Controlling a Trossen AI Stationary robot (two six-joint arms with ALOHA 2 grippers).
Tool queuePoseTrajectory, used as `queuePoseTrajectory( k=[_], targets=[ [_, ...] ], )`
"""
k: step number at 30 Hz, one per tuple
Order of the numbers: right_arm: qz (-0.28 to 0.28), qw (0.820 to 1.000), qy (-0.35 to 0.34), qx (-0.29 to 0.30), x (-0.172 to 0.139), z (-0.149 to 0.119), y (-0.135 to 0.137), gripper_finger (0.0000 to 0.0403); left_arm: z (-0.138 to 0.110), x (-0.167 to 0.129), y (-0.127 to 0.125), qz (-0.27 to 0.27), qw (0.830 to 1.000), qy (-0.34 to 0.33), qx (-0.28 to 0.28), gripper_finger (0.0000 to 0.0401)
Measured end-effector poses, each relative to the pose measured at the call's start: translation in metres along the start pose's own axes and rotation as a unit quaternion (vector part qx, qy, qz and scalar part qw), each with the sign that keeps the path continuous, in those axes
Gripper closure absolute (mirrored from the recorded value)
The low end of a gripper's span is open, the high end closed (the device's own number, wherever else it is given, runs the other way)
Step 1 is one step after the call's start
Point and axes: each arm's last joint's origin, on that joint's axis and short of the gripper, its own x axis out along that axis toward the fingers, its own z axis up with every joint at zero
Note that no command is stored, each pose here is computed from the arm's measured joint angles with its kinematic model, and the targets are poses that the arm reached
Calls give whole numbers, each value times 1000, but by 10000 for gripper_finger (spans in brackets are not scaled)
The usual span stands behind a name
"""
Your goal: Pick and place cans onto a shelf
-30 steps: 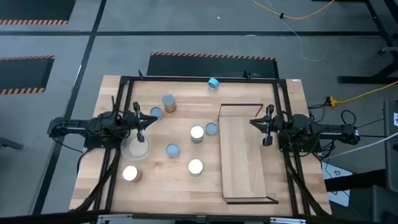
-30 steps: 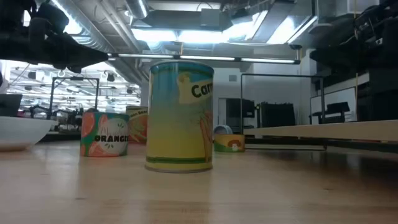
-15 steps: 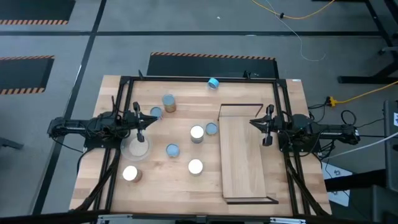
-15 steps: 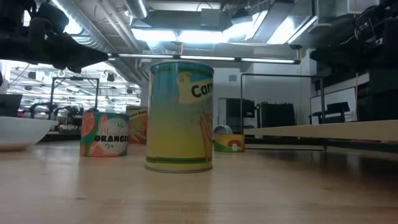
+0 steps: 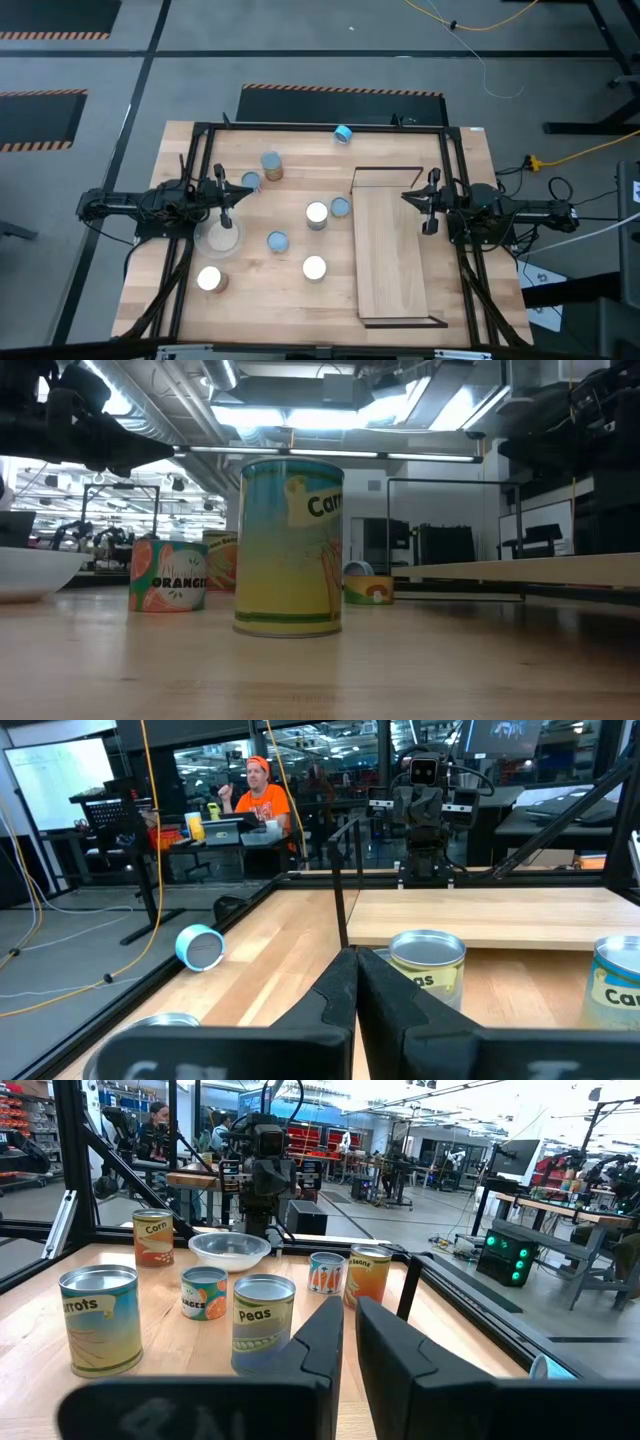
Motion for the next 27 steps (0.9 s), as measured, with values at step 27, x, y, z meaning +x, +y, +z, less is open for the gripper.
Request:
queuePoseTrajectory(
  k=[27],
  targets=[
    [0, 1000, 0, 0, 0, 0, 0, 364, 1, 0, 2, 31, 997, -7, -68, 270]
  ],
)
